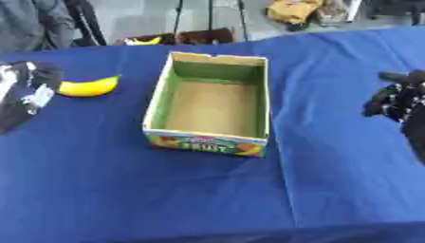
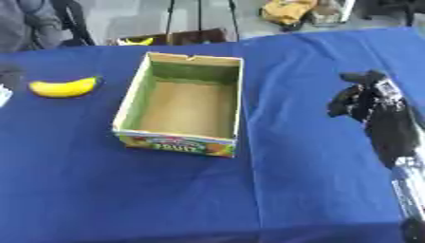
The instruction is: Pick up objects on the table and place them in the box.
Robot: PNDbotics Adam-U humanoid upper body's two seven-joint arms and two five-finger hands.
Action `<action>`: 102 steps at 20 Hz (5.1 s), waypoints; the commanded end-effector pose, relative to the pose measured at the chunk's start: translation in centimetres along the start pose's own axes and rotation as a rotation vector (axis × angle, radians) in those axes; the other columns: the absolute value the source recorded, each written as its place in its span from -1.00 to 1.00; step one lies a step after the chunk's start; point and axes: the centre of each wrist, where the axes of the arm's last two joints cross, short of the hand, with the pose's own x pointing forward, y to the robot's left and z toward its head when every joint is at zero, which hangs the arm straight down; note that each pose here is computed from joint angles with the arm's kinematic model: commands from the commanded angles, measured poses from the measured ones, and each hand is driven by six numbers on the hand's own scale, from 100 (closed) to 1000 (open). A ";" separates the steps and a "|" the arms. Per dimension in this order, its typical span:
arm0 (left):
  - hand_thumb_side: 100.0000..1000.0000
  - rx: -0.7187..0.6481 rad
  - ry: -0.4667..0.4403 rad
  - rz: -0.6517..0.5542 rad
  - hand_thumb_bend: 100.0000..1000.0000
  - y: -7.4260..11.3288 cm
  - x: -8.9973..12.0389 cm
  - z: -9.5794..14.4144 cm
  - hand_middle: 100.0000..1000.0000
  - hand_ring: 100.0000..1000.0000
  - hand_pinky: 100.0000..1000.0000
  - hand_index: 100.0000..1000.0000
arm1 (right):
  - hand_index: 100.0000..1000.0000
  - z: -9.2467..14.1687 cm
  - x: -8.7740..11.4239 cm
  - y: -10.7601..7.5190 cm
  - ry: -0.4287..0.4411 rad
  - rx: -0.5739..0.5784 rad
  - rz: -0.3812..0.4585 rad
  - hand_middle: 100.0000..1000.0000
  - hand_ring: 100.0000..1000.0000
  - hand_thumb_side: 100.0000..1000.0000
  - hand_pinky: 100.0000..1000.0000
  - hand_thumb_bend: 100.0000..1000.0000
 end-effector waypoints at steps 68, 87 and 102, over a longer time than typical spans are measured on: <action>-0.20 -0.358 0.367 -0.713 -0.13 5.7 -9.9 -9.5 0.11 0.08 0.18 0.39 | 0.58 -1.3 2.0 0.0 -0.048 0.076 0.063 -0.09 0.06 0.89 0.07 -1.00; -0.67 -0.393 0.402 -0.700 -1.00 5.1 -10.1 -9.3 -0.15 -0.18 -0.16 0.12 | 0.58 -1.4 2.1 -0.1 -0.055 0.077 0.065 -0.09 0.06 0.89 0.07 -1.00; -0.68 -0.334 0.264 -0.705 -1.00 8.5 -6.4 -11.6 -0.23 -0.23 -0.19 0.02 | 0.58 -1.0 1.6 -0.2 -0.036 0.066 0.055 -0.09 0.07 0.86 0.07 -1.00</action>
